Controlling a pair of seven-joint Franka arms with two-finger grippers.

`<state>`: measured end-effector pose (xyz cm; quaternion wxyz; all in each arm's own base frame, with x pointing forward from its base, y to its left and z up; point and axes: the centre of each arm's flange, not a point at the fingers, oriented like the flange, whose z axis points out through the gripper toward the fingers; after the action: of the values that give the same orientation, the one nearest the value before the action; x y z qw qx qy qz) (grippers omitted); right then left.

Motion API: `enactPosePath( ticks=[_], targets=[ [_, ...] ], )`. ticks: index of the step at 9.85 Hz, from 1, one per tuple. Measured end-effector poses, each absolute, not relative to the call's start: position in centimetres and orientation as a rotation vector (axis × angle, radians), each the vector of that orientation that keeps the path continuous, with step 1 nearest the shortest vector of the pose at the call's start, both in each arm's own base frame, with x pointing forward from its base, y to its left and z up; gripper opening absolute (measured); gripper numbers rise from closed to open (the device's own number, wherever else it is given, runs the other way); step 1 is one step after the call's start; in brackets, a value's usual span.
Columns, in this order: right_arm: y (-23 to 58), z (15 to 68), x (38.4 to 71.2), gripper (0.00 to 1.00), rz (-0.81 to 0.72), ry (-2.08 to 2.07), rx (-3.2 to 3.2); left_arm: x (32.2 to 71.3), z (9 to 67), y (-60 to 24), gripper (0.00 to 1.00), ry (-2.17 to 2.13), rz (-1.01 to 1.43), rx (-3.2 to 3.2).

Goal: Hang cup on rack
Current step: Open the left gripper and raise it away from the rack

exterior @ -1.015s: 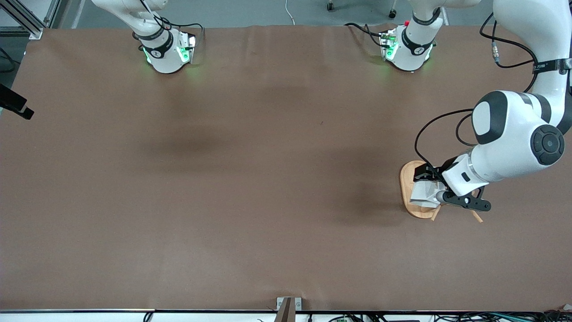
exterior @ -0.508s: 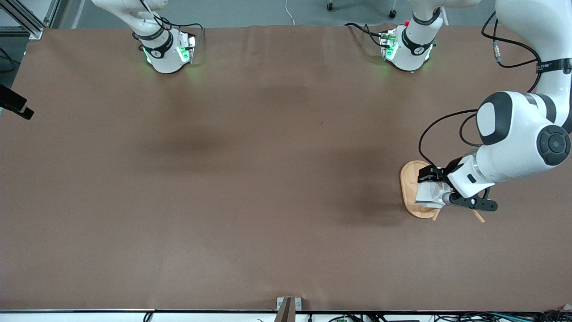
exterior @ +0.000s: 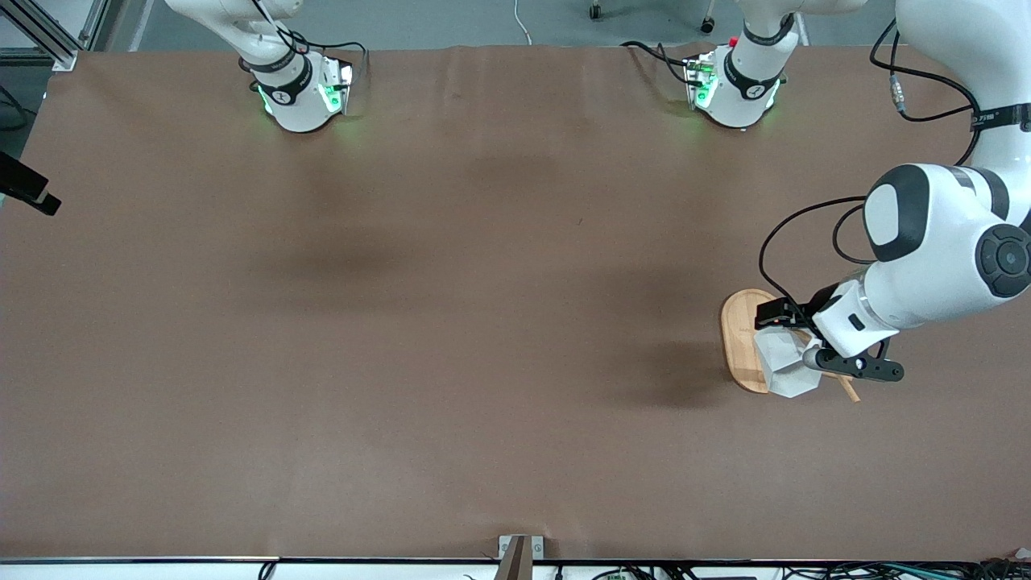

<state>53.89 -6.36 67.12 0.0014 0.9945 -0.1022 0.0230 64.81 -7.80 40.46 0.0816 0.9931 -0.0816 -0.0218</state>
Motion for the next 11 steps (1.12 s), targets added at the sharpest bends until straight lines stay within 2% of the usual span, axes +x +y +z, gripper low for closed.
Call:
enactPosePath(
  ticks=[3,7,9,11],
  targets=[
    [-6.4,67.1,53.9,1.0,0.072,-0.321,3.121,63.9,44.4,-8.1,1.0,-0.203,-0.048,2.965],
    [-6.4,67.1,53.9,1.0,0.071,-0.321,3.121,59.9,55.0,-7.3,1.0,-0.235,0.053,3.0],
    [-6.4,67.1,53.9,1.0,0.071,-0.321,3.121,58.5,58.5,-6.0,1.0,-0.332,0.139,3.076],
    [-6.4,67.1,53.9,1.0,0.07,-0.321,3.121,56.9,60.7,-5.2,1.0,-0.345,0.104,3.08]
  ],
)
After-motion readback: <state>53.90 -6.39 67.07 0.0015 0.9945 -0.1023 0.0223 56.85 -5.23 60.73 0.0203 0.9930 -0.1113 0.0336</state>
